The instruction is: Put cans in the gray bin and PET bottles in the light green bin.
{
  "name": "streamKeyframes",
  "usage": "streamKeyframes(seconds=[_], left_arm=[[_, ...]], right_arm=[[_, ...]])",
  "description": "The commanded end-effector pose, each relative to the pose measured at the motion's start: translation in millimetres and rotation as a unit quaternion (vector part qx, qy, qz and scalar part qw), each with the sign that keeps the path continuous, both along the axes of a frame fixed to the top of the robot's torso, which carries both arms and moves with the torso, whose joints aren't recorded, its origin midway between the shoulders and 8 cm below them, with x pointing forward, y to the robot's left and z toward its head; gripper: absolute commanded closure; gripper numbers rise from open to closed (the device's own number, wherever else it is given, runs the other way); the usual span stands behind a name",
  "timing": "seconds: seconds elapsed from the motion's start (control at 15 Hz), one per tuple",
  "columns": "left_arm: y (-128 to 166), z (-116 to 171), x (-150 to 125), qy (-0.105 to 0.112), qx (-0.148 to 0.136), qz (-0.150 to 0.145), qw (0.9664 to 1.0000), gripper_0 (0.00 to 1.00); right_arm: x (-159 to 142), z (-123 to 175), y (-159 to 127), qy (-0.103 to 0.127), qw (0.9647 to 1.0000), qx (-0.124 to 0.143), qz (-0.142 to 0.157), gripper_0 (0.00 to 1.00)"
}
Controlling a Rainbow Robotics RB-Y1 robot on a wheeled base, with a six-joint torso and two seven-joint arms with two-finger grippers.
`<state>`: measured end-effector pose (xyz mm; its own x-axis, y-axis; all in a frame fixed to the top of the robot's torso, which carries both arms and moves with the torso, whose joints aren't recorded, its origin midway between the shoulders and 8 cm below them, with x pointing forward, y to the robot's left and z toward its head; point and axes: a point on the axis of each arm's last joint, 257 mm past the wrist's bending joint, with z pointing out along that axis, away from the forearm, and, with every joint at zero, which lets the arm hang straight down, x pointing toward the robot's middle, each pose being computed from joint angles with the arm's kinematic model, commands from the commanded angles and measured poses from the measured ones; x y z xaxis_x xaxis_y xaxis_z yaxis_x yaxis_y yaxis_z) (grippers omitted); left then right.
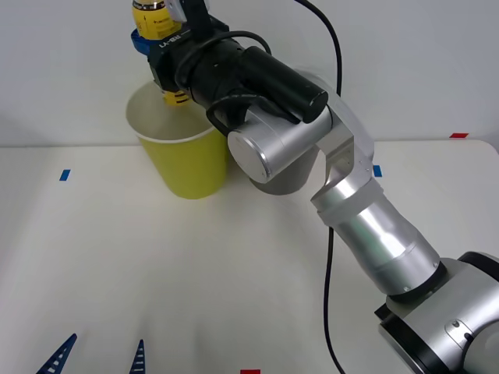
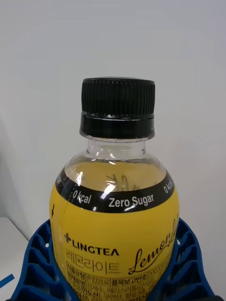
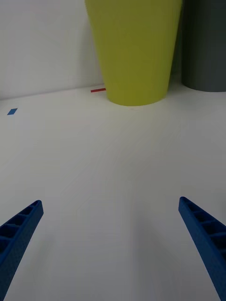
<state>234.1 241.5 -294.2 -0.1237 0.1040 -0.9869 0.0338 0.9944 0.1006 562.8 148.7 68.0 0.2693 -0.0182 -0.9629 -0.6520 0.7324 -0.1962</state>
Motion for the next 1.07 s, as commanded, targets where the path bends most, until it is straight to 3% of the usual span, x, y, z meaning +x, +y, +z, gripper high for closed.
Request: streamKeyframes(seconds=[0.07,0.33,0.4,0.47,0.53,0.73,1.07], left_arm=[[0.0,0.0,0.0,0.000,0.000,0.000,1.0000,0.00],[0.0,0.0,0.0,0.000,0.000,0.000,1.0000,0.00],[0.0,0.0,0.0,0.000,0.000,0.000,1.0000,0.00],[0.0,0.0,0.0,0.000,0.000,0.000,1.0000,0.00],[0.0,0.0,0.0,0.000,0.000,0.000,1.0000,0.00],[0.0,0.0,0.0,0.000,0.000,0.000,1.0000,0.00],[0.0,0.0,0.0,0.000,0.000,0.000,1.0000,0.00]], right_arm=[[4.9,-2.7,19.1,0.009,0.9999,-0.001,0.008,1.00],[8.7,-2.0,22.6,0.003,0.9999,0.011,0.010,1.00],[11.2,-0.3,19.1,-0.004,1.0000,0.007,0.003,0.64],[13.4,-0.9,16.6,-0.016,0.9998,-0.005,-0.007,0.12],[15.1,1.6,14.6,-0.031,0.9993,-0.016,-0.016,0.00],[11.7,3.4,19.8,-0.033,0.9992,-0.014,-0.016,0.00],[-12.7,-5.9,-16.7,-0.060,0.9981,-0.001,-0.019,0.00]])
